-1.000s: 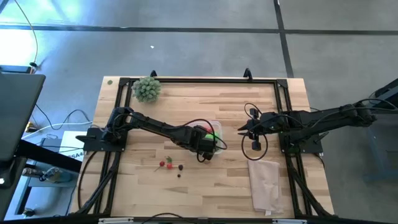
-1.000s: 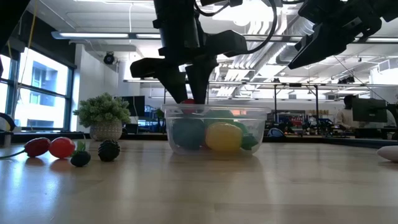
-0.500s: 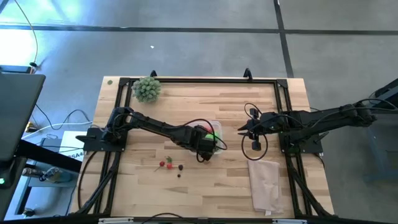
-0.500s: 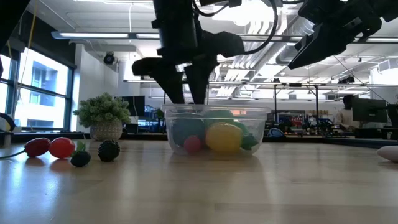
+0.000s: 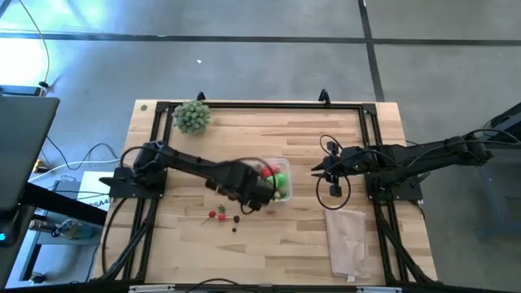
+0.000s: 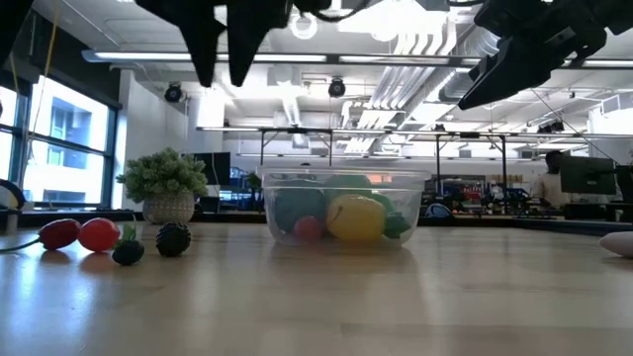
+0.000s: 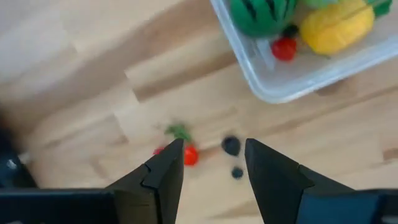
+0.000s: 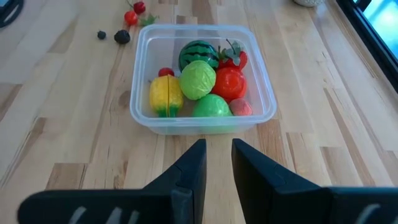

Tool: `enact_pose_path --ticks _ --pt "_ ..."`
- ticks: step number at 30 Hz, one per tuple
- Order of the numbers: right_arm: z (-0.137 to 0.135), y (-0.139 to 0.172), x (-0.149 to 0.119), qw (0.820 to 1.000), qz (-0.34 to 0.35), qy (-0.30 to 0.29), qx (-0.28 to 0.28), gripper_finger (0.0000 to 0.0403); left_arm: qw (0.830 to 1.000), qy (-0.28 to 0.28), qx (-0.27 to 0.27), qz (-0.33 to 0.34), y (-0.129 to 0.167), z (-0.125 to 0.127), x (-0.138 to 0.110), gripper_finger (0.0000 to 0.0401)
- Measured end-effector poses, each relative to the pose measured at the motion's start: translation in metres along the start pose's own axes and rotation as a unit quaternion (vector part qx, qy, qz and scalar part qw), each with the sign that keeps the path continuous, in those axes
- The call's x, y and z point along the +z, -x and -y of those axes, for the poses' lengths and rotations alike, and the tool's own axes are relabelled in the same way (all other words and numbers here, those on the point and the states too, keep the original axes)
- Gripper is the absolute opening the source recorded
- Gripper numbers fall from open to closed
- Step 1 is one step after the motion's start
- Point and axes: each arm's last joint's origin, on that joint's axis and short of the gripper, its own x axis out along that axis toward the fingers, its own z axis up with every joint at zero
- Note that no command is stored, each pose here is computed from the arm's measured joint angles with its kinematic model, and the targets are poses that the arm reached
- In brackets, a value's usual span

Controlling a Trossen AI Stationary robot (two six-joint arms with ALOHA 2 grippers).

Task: Pick and placing Produce into tupperware
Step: Put the left red cherry into the transparent bin

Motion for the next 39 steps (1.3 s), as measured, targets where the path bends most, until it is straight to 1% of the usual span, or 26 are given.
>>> enact_pose_path --ticks 5,11,17,22,26,30,34,39 --pt "0.000 0.000 0.000 1.000 -0.001 0.000 0.000 0.0067 0.999 0.033 0.015 0.025 -0.003 -0.003 -0.037 0.0161" --pt "0.000 0.000 0.000 1.000 0.000 0.000 0.000 0.0067 0.992 0.082 0.022 0.096 -0.013 -0.006 -0.081 0.0161" --pt "0.000 0.000 0.000 1.000 0.000 0.000 0.000 0.0067 0.985 0.117 0.049 0.115 -0.033 -0.015 -0.111 0.0161" --pt "0.000 0.000 0.000 1.000 0.000 0.000 0.000 0.0067 0.976 0.162 0.077 0.120 -0.050 -0.024 -0.123 0.0161" --pt "0.000 0.000 0.000 1.000 0.000 0.000 0.000 0.0067 0.974 0.172 0.087 0.123 -0.060 -0.028 -0.125 0.0161" --pt "0.000 0.000 0.000 1.000 0.000 0.000 0.000 0.0067 0.977 0.169 0.067 0.109 -0.071 -0.032 -0.124 0.0161" --pt "0.000 0.000 0.000 1.000 0.000 0.000 0.000 0.0067 0.979 0.164 0.047 0.109 -0.081 -0.039 -0.123 0.0161" --pt "0.000 0.000 0.000 1.000 0.000 0.000 0.000 0.0067 0.981 0.164 0.019 0.097 -0.084 -0.053 -0.121 0.0161"
